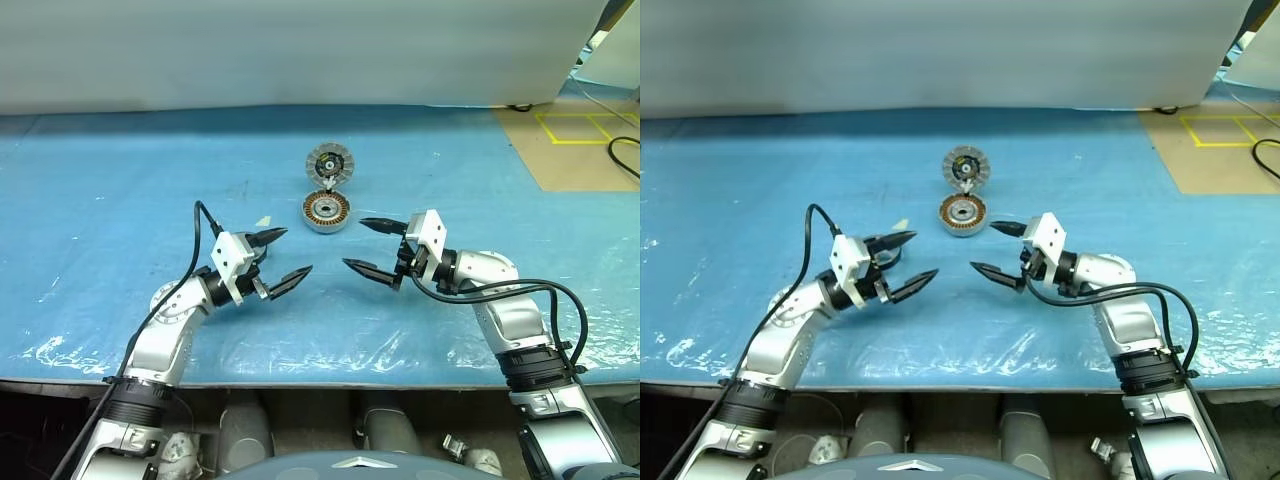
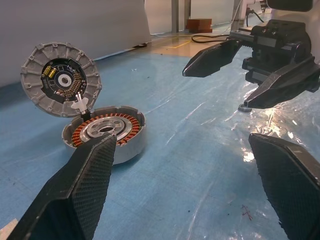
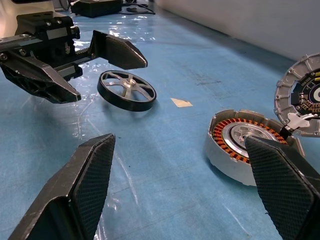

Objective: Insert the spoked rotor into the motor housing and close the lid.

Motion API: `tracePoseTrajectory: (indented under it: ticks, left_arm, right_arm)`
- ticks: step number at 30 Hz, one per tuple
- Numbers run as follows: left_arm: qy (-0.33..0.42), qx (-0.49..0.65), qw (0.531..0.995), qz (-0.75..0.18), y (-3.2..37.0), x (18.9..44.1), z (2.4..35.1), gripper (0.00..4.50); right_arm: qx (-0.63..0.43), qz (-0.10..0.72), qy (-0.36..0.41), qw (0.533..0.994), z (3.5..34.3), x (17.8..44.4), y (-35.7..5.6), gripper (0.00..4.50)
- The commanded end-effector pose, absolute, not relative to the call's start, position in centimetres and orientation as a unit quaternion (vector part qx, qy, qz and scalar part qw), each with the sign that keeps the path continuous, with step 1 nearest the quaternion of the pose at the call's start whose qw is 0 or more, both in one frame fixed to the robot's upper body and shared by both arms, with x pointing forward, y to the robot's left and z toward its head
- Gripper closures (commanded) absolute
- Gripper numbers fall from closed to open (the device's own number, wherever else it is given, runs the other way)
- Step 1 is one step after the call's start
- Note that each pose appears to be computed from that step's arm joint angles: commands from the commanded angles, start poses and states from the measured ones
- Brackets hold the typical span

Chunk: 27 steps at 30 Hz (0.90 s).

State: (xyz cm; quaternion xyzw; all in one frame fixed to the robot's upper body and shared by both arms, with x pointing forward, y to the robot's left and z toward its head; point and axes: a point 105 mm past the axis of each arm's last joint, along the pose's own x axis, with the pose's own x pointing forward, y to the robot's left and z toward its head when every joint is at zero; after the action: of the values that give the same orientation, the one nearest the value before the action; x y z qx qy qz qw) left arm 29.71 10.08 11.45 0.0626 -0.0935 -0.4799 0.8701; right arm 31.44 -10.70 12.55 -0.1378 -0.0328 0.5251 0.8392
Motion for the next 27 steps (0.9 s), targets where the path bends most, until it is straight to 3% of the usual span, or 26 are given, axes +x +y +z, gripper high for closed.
tracePoseTrajectory:
  ticks: [1,27]
  left_arm:
    - [-0.115,0.075,0.867,-0.479,10.28,29.71,12.47,0.02]
    - [-0.113,0.077,0.87,-0.474,10.57,29.55,12.51,0.02]
  right_arm:
    - [-0.142,0.518,-0.057,0.842,13.71,31.61,-11.06,0.15]
    - [-0.146,0.524,-0.051,0.838,13.46,31.8,-10.82,0.15]
